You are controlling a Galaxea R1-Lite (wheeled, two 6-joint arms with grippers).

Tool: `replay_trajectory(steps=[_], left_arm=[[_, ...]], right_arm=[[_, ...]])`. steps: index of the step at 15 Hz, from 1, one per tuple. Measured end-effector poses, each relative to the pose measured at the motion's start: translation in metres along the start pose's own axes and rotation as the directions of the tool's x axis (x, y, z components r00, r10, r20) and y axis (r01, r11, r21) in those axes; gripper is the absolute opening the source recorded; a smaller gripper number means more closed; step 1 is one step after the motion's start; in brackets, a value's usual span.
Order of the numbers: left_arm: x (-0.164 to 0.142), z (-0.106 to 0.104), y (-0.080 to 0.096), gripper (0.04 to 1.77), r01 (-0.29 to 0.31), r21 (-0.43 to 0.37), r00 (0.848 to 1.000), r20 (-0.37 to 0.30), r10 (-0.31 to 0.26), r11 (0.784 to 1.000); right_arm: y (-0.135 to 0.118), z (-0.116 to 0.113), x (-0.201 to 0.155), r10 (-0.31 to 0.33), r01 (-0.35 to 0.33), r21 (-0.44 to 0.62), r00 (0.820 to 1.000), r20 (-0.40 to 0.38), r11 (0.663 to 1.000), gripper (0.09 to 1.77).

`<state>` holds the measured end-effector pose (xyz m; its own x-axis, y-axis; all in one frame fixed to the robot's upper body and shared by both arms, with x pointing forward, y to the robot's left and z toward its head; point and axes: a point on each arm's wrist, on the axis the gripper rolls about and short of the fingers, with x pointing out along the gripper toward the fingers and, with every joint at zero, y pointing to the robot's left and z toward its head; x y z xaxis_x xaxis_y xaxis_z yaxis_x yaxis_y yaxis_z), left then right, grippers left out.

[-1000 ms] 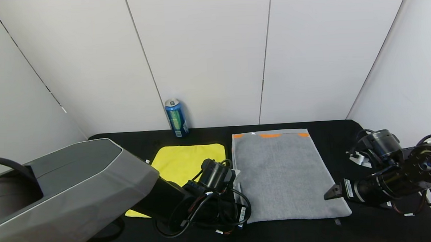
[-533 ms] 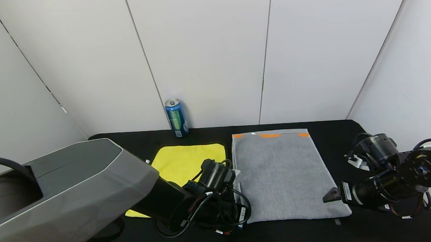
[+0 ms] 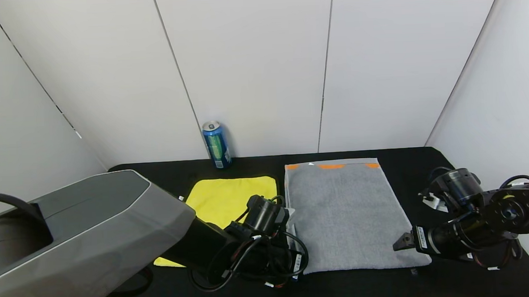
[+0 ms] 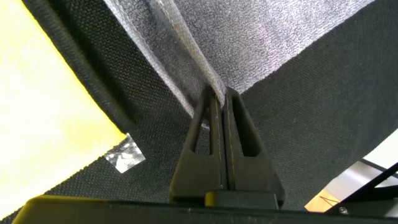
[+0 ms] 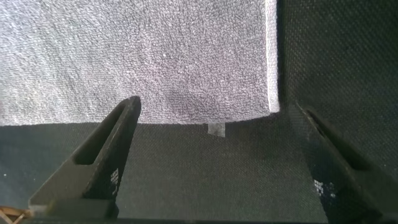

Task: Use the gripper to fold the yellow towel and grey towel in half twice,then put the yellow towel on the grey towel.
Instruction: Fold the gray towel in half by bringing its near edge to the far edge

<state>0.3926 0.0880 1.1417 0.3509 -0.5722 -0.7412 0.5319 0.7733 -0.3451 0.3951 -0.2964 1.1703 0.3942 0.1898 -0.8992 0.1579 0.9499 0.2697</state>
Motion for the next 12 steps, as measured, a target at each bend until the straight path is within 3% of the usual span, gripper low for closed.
replay_trajectory(steps=[3,7,12], left_arm=[[0.0,0.0,0.0,0.1,0.0,0.001,1.0,0.0,0.0,1.0],[0.0,0.0,0.0,0.1,0.0,0.001,1.0,0.0,0.0,1.0],[0.0,0.0,0.0,0.1,0.0,0.001,1.0,0.001,0.0,1.0]], right_arm=[[0.001,0.001,0.003,-0.002,0.002,-0.003,1.0,0.008,1.0,1.71],[0.005,0.0,0.01,-0.053,0.054,-0.017,0.998,0.023,0.998,1.71],[0.008,-0.001,0.014,-0.051,0.051,-0.024,0.999,0.019,0.998,1.71]])
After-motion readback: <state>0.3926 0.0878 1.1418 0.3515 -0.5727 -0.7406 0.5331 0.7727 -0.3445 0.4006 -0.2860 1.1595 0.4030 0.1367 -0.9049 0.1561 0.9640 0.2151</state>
